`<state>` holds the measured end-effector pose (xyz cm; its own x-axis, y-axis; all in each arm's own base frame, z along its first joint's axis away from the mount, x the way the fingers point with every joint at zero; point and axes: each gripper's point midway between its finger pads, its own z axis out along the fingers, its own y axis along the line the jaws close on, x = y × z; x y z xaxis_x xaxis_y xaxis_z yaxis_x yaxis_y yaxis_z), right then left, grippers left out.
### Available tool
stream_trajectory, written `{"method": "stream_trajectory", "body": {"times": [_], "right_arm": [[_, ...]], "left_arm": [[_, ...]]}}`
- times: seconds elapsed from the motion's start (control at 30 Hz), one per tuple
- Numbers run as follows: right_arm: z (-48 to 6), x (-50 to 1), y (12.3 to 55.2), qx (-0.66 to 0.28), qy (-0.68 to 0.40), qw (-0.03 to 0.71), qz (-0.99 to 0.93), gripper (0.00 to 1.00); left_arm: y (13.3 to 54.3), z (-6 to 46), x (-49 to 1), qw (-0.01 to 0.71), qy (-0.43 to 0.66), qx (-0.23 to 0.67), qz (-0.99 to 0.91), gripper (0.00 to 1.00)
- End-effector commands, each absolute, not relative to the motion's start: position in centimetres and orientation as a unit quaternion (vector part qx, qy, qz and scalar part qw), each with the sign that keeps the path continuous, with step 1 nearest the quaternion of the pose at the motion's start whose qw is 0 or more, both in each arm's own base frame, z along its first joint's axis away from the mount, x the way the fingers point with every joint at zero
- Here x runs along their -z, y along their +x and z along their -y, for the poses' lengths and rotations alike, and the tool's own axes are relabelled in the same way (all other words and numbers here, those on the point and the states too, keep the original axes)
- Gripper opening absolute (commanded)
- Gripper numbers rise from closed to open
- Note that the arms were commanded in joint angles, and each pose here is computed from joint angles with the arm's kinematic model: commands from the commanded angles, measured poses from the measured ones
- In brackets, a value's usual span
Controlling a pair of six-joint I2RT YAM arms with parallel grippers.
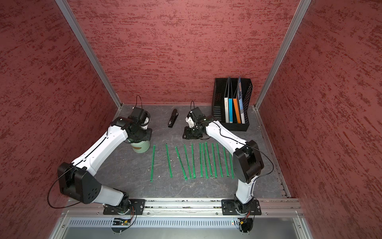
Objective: Take the straws out of the storage container
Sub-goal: Move the container to the center of the board.
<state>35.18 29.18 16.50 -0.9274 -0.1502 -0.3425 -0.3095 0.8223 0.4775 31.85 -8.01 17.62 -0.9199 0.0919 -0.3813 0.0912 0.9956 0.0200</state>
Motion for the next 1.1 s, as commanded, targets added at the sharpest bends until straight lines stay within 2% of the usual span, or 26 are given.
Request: {"method": "stream_trajectory", "body": {"times": [0.0,0.47,1.07], "right_arm": [[-29.3,-18.3,35.6,-0.283,-0.132,0.161,-0.936,0.37],[-29.8,-19.1,36.0,-0.297,-0.129,0.169,-0.931,0.38],[-30.5,-19.6,35.9,-0.318,-0.127,0.168,-0.924,0.39]], "left_arm": [[31.5,7.4,-18.3,0.22,0.044,0.011,-0.974,0.03],[28.6,7.8,-17.1,0.218,0.024,0.073,-0.973,0.03],[26.1,8.6,-16.4,0.196,0.039,0.081,-0.976,0.03]]}}
